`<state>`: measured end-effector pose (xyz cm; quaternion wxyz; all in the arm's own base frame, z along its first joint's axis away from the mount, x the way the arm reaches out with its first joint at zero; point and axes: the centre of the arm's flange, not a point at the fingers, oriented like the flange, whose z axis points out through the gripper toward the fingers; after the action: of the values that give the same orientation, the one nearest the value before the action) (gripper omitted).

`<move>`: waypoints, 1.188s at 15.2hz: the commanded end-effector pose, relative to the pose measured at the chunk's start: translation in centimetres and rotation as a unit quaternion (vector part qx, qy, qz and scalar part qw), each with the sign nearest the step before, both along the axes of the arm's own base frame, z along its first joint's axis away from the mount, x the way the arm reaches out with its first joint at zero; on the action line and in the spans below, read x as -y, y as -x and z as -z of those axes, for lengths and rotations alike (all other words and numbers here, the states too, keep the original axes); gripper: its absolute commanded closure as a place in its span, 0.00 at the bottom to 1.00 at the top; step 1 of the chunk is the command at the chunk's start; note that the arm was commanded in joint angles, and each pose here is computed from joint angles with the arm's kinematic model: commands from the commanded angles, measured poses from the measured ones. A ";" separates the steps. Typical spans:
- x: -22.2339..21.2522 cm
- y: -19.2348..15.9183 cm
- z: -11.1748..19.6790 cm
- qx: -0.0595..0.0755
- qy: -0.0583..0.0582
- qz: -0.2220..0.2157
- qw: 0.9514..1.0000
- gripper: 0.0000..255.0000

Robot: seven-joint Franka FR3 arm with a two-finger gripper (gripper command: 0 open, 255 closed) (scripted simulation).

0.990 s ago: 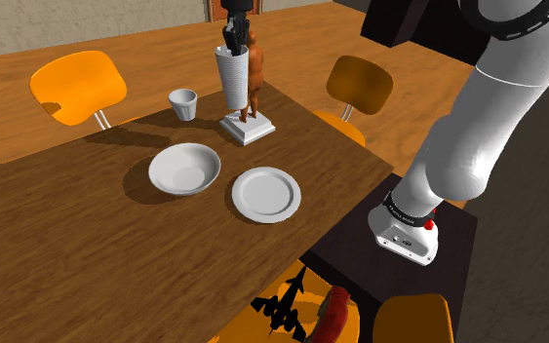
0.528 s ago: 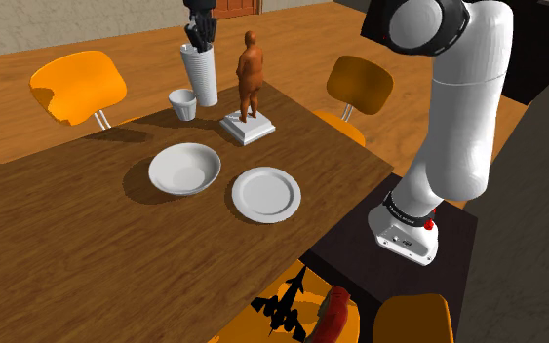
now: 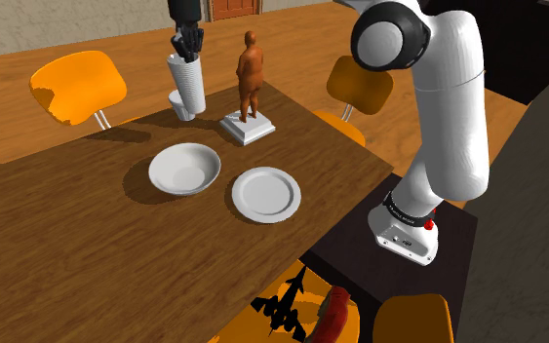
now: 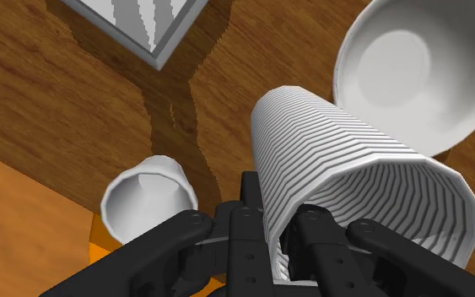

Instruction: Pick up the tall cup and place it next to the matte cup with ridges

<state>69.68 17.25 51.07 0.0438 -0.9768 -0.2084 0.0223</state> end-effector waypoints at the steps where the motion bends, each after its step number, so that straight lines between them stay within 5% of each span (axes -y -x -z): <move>1: 0.1 0.0 1.1 0.000 0.000 0.000 1.000 1.00; 18: 0.1 0.0 10.0 0.000 0.000 0.000 1.000 1.00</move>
<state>69.70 17.14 41.56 0.0438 -0.9768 -0.2084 0.0221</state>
